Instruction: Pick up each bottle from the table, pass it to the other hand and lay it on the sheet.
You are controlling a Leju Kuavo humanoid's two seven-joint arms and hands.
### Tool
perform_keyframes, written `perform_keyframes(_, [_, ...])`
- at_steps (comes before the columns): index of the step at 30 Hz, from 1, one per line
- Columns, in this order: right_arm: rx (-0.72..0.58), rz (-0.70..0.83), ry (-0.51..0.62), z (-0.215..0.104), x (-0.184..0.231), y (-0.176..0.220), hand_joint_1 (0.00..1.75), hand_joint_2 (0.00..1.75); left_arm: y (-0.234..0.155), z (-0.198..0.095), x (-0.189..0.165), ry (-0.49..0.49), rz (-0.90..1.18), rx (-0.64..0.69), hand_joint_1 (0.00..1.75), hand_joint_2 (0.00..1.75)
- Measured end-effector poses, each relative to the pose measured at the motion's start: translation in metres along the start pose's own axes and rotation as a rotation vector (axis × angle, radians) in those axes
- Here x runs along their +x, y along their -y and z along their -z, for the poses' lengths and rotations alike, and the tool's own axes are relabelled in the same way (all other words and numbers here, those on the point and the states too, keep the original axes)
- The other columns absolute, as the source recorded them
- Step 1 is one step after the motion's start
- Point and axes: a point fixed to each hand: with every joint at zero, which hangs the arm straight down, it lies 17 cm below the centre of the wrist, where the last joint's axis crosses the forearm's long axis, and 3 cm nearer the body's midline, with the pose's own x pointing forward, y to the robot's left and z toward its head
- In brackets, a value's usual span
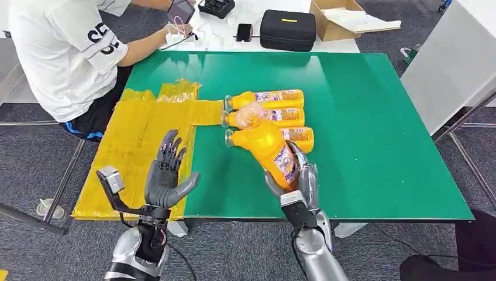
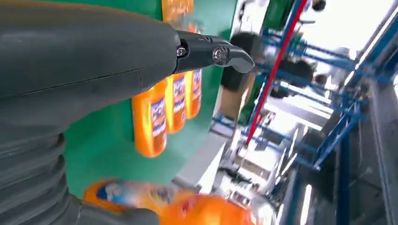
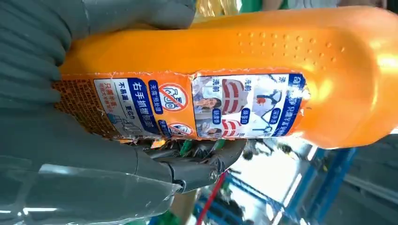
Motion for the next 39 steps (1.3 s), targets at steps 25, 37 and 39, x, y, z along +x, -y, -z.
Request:
perform_keyframes(25, [0.254,0.019,0.051,-0.007,0.028,-0.116,1.75,1.75,0.034,-0.011,-0.041,-0.141,-0.128,-0.163,0.0,1.75])
perform_keyframes(37, [0.335,0.017,0.031,-0.02,0.025,-0.144,1.75,1.75,0.029,-0.014,-0.046,-0.166,-0.187,-0.148,0.0,1.75])
perform_keyframes(39, [0.342,0.014,0.026,-0.021,0.024,-0.146,1.75,1.75,0.027,-0.015,-0.048,-0.171,-0.185,-0.144,0.0,1.75])
